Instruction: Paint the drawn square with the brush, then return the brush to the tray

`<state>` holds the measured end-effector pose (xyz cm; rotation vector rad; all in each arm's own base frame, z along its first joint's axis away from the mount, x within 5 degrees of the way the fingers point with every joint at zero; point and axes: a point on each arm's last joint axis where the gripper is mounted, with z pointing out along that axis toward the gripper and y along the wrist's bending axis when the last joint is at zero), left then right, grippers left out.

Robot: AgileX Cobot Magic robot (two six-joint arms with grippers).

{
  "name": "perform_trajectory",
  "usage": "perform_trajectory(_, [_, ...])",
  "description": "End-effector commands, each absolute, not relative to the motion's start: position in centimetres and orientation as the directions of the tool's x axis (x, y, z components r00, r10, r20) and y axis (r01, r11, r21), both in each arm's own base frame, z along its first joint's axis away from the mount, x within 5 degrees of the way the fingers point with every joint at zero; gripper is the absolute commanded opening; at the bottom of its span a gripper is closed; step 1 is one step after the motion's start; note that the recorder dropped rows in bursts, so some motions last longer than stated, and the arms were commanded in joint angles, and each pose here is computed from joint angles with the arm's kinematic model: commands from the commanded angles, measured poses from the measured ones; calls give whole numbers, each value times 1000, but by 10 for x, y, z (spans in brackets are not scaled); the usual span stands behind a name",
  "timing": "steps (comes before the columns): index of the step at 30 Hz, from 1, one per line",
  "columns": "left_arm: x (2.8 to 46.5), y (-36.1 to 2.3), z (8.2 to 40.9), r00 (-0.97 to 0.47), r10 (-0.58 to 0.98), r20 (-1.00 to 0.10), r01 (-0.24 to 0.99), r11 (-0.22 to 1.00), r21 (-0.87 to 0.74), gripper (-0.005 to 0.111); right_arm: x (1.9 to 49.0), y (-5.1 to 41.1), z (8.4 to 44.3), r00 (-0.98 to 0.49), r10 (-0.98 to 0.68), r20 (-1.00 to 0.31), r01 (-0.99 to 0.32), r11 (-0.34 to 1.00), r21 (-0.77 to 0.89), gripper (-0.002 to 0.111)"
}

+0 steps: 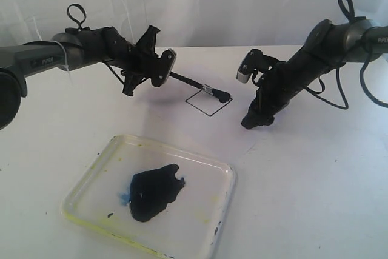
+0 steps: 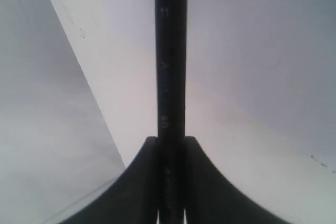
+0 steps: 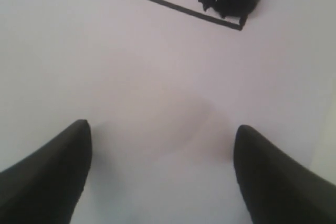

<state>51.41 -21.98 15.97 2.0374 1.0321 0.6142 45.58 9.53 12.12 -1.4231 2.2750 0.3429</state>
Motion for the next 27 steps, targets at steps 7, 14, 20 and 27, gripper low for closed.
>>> perform_trajectory(7, [512,-223,159,634,753,174,388,-506,770,0,455,94,111,-372,-807,-459,-903,430,-24,70])
perform_trajectory(14, [511,-223,158,639,750,170,394,-509,765,0,455,94,111,-372,-807,-459,-903,430,-24,70])
perform_trajectory(20, [514,-220,161,622,760,189,375,-501,780,0,455,94,111,-372,-807,-459,-903,430,-24,70])
perform_trajectory(27, [515,-220,161,619,762,191,374,-500,781,0,455,94,111,-372,-807,-459,-903,430,-24,70])
